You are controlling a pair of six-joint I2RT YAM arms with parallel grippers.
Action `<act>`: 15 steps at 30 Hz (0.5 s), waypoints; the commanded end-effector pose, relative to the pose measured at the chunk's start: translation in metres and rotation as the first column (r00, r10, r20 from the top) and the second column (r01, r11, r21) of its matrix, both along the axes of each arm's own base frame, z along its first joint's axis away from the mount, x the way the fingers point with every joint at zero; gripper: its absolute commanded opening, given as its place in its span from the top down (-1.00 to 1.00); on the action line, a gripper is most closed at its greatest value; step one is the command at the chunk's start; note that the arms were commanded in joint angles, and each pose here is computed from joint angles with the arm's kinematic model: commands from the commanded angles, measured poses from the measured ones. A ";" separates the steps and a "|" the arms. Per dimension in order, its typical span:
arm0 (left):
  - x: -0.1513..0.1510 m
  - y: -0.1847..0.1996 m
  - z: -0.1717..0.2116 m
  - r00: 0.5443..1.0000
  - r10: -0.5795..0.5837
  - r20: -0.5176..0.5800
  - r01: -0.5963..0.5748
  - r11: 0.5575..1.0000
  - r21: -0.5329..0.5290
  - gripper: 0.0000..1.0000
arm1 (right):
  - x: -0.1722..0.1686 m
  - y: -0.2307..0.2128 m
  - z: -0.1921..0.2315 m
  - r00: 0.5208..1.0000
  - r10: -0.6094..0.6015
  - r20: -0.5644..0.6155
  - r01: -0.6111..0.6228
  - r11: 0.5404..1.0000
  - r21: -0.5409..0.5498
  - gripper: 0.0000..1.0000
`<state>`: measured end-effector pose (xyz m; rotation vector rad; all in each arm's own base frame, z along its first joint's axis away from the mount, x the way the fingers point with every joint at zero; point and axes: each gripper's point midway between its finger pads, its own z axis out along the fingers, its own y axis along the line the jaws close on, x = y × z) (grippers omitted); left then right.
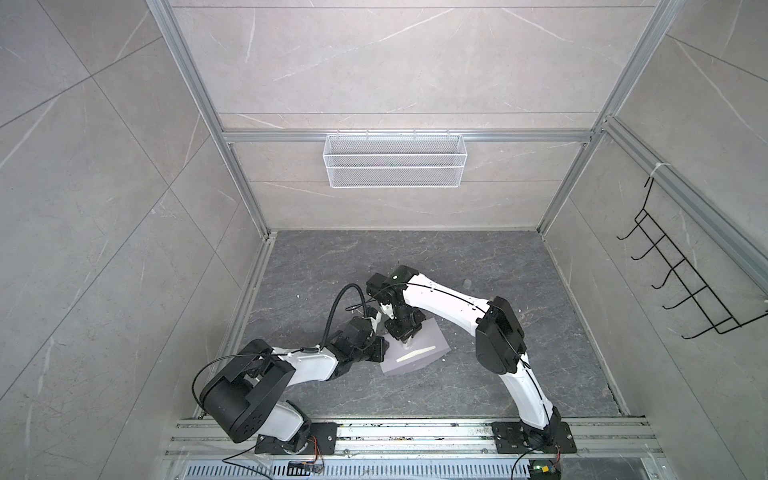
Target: Place the letter into the envelope and seal it
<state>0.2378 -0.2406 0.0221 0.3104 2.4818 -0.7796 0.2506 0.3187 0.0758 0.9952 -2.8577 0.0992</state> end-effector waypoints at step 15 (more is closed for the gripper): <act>-0.005 0.010 -0.020 0.999 -0.001 -0.053 0.006 0.996 0.086 0.66 | 0.006 -0.029 -0.016 0.999 -0.036 -0.012 0.035 0.996 -0.087 1.00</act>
